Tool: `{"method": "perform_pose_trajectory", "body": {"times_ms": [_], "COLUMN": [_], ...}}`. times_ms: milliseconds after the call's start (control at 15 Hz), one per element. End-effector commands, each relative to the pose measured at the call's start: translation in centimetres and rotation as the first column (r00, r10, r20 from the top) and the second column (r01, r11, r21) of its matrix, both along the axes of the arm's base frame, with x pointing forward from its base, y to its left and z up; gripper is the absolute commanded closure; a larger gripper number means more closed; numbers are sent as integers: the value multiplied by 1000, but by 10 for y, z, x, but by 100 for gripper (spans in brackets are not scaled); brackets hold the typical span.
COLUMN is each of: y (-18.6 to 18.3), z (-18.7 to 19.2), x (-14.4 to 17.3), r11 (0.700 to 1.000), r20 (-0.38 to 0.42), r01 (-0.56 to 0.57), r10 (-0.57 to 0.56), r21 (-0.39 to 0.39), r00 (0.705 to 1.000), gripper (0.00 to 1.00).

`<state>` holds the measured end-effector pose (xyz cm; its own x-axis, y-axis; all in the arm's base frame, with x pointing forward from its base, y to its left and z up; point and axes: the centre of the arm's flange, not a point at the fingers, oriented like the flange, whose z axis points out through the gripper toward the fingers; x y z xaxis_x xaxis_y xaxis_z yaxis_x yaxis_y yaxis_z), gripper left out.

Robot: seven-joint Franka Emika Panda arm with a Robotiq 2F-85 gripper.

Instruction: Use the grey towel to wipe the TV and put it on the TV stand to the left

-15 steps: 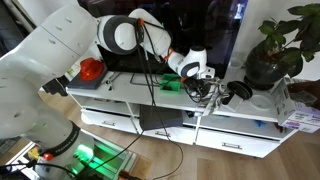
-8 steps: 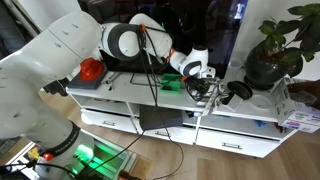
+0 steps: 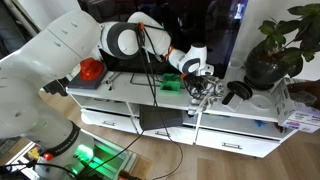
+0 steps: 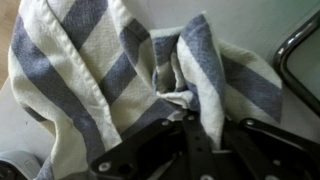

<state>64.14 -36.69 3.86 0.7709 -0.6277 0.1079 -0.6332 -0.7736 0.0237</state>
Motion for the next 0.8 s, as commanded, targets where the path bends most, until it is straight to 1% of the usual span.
{"method": "perform_pose_trajectory", "body": {"times_ms": [0, 200, 333, 400, 533, 733], "y": [13, 15, 17, 17, 18, 25], "z": [9, 21, 36, 44, 62, 88], "x": [-20, -36, -50, -56, -67, -84], "r11": [1000, 1000, 999, 998, 995, 990], "r20": [-22, -18, 26, 66, 142, 219], "r01": [1, 6, 7, 8, 5, -14], "r10": [-1, -7, -5, -4, 10, 46], "r21": [-9, -29, -49, -66, -102, -142], "r00": [1000, 1000, 1000, 998, 990, 975], "gripper": [99, 98, 98, 98, 98, 98]}}
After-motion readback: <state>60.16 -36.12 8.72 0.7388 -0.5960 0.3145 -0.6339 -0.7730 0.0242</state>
